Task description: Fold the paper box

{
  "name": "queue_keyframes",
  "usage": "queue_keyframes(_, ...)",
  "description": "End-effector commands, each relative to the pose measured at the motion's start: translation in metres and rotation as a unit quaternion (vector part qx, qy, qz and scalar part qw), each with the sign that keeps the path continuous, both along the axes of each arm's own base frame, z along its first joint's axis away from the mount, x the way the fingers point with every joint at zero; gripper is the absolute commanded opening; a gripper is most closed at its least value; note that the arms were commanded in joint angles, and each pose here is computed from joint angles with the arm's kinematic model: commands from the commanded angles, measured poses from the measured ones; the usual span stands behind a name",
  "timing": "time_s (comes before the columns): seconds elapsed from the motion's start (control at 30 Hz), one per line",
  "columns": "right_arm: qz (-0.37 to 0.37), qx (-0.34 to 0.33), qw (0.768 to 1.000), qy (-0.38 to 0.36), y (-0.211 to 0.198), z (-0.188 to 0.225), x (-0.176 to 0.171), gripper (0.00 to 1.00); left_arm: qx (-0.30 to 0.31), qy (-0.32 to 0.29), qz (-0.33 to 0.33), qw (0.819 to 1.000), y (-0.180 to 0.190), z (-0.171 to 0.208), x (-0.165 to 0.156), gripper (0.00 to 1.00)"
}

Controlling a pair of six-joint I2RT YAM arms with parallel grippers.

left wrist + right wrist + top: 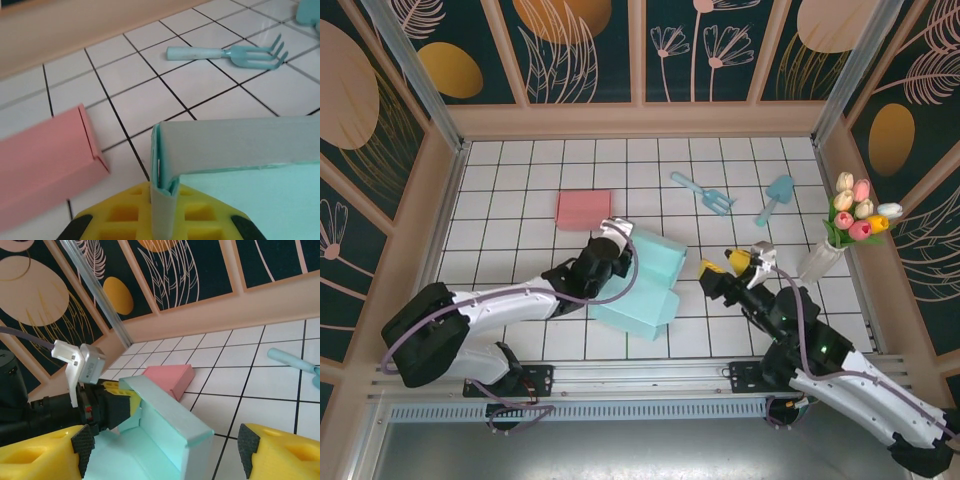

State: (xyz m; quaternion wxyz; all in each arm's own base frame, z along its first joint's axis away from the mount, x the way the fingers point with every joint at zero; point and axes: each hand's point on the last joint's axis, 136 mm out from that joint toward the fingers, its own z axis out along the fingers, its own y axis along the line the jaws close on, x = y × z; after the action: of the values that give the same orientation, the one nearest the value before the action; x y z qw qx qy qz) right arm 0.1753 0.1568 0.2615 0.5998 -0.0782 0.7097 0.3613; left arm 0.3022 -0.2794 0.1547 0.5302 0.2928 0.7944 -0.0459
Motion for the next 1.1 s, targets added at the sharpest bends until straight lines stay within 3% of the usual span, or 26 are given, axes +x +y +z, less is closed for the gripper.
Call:
queue_keyframes(0.0, -0.013, 0.029, 0.999, -0.008, -0.011, 0.008, -0.003, 0.79, 0.172, -0.019, -0.125, 0.977, -0.008, -0.012, -0.01, 0.0)
queue_keyframes(0.07, -0.024, 0.044, 0.999, -0.013, -0.02, 0.011, -0.005, 0.79, 0.227, -0.038, -0.235, 0.944, -0.016, -0.01, -0.032, 0.0)
queue_keyframes(0.13, -0.037, 0.06, 0.997, -0.019, -0.029, 0.015, -0.006, 0.79, 0.273, -0.088, -0.361, 0.887, -0.019, -0.003, -0.064, 0.0)
queue_keyframes(0.17, -0.042, 0.067, 0.997, -0.022, -0.032, 0.016, -0.006, 0.79, 0.275, -0.109, -0.383, 0.875, -0.021, 0.008, -0.07, 0.0)
queue_keyframes(0.27, -0.049, 0.066, 0.997, -0.015, -0.034, 0.014, -0.005, 0.79, 0.29, -0.079, -0.427, 0.853, -0.026, 0.036, -0.074, 0.0)
queue_keyframes(0.33, -0.045, 0.069, 0.997, -0.015, -0.033, 0.014, -0.006, 0.79, 0.339, -0.053, -0.449, 0.825, -0.025, 0.037, -0.07, 0.0)
queue_keyframes(0.6, -0.065, 0.067, 0.996, -0.011, -0.039, 0.011, -0.002, 0.79, 0.472, -0.02, -0.501, 0.725, -0.027, 0.024, -0.045, 0.0)
queue_keyframes(0.73, -0.069, 0.066, 0.995, -0.009, -0.04, 0.008, -0.001, 0.8, 0.531, 0.019, -0.524, 0.665, -0.024, 0.0, -0.033, 0.0)
queue_keyframes(0.93, -0.071, 0.066, 0.995, -0.008, -0.04, 0.007, 0.0, 0.8, 0.548, 0.052, -0.559, 0.62, -0.033, -0.035, -0.029, 0.0)
queue_keyframes(1.07, -0.073, 0.065, 0.995, -0.008, -0.041, 0.007, 0.0, 0.8, 0.538, 0.059, -0.578, 0.61, -0.043, -0.055, -0.032, 0.03)
